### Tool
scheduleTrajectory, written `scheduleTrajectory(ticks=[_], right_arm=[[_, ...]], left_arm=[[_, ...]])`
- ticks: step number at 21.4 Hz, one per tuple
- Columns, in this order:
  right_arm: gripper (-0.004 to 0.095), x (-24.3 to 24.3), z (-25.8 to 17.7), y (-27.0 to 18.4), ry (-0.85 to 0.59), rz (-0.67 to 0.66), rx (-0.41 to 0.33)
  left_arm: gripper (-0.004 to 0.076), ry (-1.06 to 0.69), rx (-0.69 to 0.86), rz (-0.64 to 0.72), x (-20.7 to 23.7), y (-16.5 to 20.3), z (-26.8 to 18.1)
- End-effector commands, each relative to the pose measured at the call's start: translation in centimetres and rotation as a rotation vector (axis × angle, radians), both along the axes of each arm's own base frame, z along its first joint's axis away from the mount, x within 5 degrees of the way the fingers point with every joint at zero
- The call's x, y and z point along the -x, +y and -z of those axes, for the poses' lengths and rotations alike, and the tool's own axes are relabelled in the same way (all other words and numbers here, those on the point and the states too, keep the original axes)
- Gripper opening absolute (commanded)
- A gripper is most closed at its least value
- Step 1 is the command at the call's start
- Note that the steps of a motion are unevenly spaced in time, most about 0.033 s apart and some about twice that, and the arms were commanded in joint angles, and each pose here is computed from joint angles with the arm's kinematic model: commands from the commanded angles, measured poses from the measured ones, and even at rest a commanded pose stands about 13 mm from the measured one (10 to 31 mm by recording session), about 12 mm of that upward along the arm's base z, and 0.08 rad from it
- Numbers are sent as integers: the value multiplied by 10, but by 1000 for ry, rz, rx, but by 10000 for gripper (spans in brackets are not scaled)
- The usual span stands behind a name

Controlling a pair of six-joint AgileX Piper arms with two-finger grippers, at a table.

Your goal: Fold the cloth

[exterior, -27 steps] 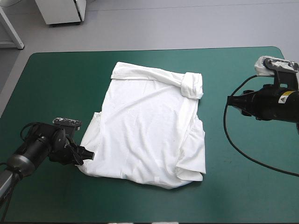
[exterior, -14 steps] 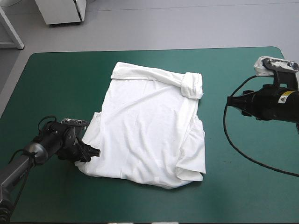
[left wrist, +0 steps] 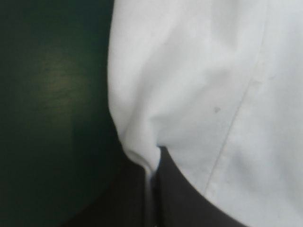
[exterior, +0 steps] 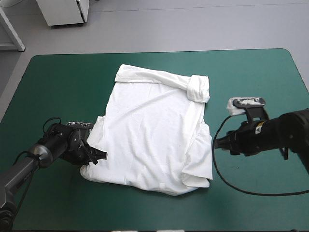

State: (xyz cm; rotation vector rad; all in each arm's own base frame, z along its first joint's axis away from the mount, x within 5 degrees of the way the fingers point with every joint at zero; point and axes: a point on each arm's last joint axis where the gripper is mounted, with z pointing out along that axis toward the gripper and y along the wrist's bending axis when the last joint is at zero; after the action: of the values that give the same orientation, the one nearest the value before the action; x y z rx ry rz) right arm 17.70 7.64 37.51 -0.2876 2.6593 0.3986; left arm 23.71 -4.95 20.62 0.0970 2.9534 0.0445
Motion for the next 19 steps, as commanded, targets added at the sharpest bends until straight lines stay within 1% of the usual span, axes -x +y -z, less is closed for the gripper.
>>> scheduleTrajectory(ticks=[1, 4, 6, 9, 10, 11, 13, 16, 19], right_arm=[[376, 6, 8, 20, -84, -17, 16], [378, 8, 27, 36, -46, -27, 47], [398, 9, 48, 54, 3, -85, 77], [502, 5, 68, 70, 63, -96, 101], [549, 0, 76, 76, 95, -76, 112], [570, -5, 83, 79, 117, -53, 115], [568, -11, 93, 84, 146, -29, 133], [564, -15, 98, 82, 133, -24, 180], [535, -13, 114, 77, 135, -5, 218]], left_arm=[[-22, -22, -43, 19, -3, 4, -1], [-22, -21, -40, 17, -2, 4, -1], [-22, -20, -35, 14, -2, 3, -1], [-22, -16, -19, 6, -2, 2, -1], [-22, -15, -16, 5, -2, 2, -1], [-22, -15, -15, 4, -2, 2, -1], [-22, -10, -21, 31, -1, 2, -1], [-22, -13, -21, 35, -2, 2, -1], [-22, -20, -17, 45, -2, 1, -1]])
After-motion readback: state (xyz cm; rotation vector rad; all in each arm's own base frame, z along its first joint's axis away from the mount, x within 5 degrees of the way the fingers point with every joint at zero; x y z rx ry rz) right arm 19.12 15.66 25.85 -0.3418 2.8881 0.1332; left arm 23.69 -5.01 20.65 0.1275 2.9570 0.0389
